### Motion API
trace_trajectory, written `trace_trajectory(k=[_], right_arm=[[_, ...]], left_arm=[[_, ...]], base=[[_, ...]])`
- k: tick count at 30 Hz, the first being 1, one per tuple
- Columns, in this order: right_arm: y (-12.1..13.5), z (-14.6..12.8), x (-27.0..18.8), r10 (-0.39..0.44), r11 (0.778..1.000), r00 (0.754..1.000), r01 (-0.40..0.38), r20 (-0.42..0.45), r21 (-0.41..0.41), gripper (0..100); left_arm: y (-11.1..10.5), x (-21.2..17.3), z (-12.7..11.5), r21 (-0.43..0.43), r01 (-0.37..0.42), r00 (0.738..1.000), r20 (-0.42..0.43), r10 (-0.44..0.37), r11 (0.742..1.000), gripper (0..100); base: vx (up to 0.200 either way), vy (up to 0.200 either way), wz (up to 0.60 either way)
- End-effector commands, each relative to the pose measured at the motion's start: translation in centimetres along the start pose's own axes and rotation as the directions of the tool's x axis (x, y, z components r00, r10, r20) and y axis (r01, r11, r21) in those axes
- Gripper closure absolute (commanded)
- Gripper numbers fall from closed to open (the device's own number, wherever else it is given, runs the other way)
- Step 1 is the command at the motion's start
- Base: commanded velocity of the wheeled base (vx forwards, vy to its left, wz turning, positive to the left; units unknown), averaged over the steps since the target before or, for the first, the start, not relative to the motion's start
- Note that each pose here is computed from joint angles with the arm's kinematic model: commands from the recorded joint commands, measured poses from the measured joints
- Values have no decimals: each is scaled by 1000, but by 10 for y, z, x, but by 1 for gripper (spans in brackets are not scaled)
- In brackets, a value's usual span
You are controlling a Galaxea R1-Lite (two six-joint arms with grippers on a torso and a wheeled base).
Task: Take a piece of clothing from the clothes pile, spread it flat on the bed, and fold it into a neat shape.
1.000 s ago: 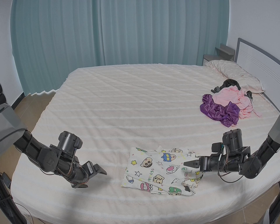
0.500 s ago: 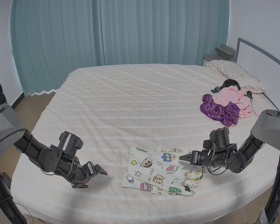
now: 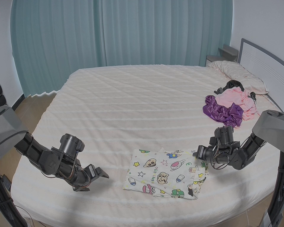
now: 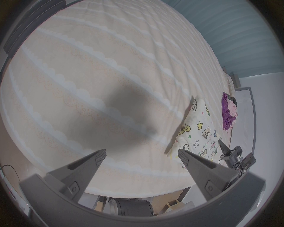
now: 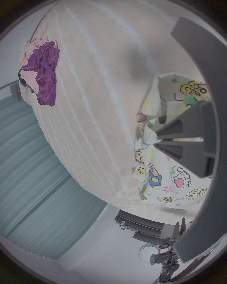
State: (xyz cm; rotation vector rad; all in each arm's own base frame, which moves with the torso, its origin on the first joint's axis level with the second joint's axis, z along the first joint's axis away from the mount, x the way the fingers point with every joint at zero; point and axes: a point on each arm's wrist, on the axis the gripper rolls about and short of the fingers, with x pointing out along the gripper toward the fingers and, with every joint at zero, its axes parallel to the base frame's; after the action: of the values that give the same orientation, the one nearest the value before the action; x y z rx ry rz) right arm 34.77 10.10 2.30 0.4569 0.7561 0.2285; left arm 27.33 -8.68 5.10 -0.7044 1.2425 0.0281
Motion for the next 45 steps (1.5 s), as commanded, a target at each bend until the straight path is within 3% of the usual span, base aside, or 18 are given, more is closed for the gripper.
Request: trace_trajectory(k=[1, 15, 16, 22, 29, 34, 41, 45], right_arm=[[-4, 11, 8, 0, 1000, 999, -1, 33, 18, 100], [-4, 20, 26, 7, 999, 999, -9, 51, 34, 100], [-5, 18, 27, 4, 999, 999, -6, 45, 35, 0], [-8, 21, 21, -2, 999, 999, 0, 54, 43, 0], [8, 26, -24, 31, 999, 995, -34, 95, 29, 0], [35, -1, -57, 76, 997, 996, -75, 46, -24, 0], [67, -30, -64, 107, 990, 994, -106, 1, -93, 0], [82, -48, -61, 135, 989, 989, -138, -54, -59, 0]], left_arm=[[0, 3, -1, 1, -6, 1000, -7, 6, 1000, 0], [0, 5, -1, 2, -11, 1000, -12, 11, 1000, 0], [0, 5, -1, 2, -12, 1000, -13, 12, 1000, 0], [1, 6, -1, 2, -13, 1000, -14, 13, 1000, 0], [1, 7, -1, 0, -16, 1000, -16, 16, 1000, 0], [1, 7, -1, 0, -16, 1000, -16, 16, 1000, 0], [1, 6, -2, 2, -15, 1000, -16, 15, 1000, 0], [0, 8, -4, 7, -20, 1000, -25, 20, 1000, 0]], base=[[0, 0, 0], [0, 0, 0], [0, 0, 0], [0, 0, 0], [0, 0, 0], [0, 0, 0], [0, 0, 0], [0, 0, 0]])
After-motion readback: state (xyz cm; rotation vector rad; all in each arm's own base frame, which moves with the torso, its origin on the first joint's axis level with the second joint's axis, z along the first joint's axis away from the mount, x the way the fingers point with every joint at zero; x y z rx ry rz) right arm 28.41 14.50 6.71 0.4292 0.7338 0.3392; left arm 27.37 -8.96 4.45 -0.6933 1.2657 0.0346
